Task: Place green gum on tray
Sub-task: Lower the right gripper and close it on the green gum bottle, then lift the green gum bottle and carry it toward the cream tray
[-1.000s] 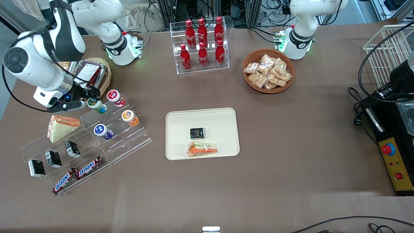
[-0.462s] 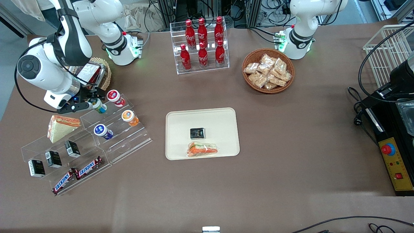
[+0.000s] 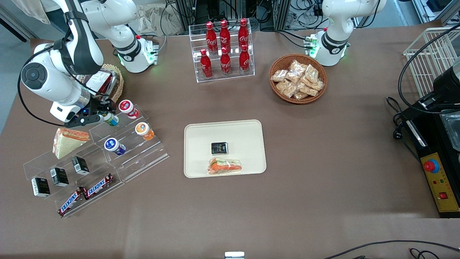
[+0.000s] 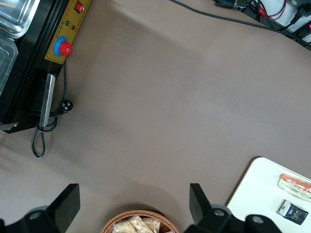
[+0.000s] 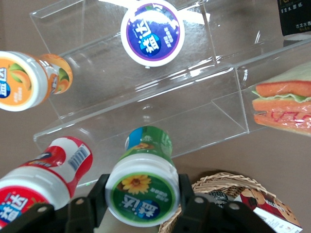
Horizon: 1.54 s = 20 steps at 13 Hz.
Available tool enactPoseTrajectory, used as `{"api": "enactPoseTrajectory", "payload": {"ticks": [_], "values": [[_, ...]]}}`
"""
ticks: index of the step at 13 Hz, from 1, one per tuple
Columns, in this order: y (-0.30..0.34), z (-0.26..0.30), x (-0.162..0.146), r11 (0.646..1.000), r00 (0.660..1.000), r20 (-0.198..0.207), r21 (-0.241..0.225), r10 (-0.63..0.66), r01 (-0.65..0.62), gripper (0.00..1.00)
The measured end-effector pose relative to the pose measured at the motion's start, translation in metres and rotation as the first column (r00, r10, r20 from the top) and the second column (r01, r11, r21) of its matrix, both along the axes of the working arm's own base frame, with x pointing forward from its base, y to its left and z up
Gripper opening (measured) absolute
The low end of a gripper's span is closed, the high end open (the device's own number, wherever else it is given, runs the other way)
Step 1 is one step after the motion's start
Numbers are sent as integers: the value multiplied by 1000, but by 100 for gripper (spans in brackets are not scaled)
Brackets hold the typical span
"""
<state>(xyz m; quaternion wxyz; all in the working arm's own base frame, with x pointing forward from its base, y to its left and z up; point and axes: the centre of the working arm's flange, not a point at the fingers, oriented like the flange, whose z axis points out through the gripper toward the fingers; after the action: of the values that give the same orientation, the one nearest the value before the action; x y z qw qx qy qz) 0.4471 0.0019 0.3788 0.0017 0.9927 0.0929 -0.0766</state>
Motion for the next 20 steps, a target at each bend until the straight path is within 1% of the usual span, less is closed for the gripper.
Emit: {"api": "enactPoseTrajectory", "payload": {"ticks": [4,6,8,11,12,14,16,18,20], "values": [[0,0,0,1000,1000,2,3,20,-20,59],[0,7,2,998,998,21,10,66,-66,59],[-1,26,10,995,993,64,13,99,-100,59],[-1,69,25,995,986,137,8,98,-100,59],[6,82,29,996,983,158,4,92,-94,59],[40,100,33,999,980,192,-8,44,-44,59],[84,103,28,999,980,195,-3,-44,46,59],[124,97,21,991,974,180,16,-135,135,59],[154,89,16,974,961,159,24,-224,223,59]]}}
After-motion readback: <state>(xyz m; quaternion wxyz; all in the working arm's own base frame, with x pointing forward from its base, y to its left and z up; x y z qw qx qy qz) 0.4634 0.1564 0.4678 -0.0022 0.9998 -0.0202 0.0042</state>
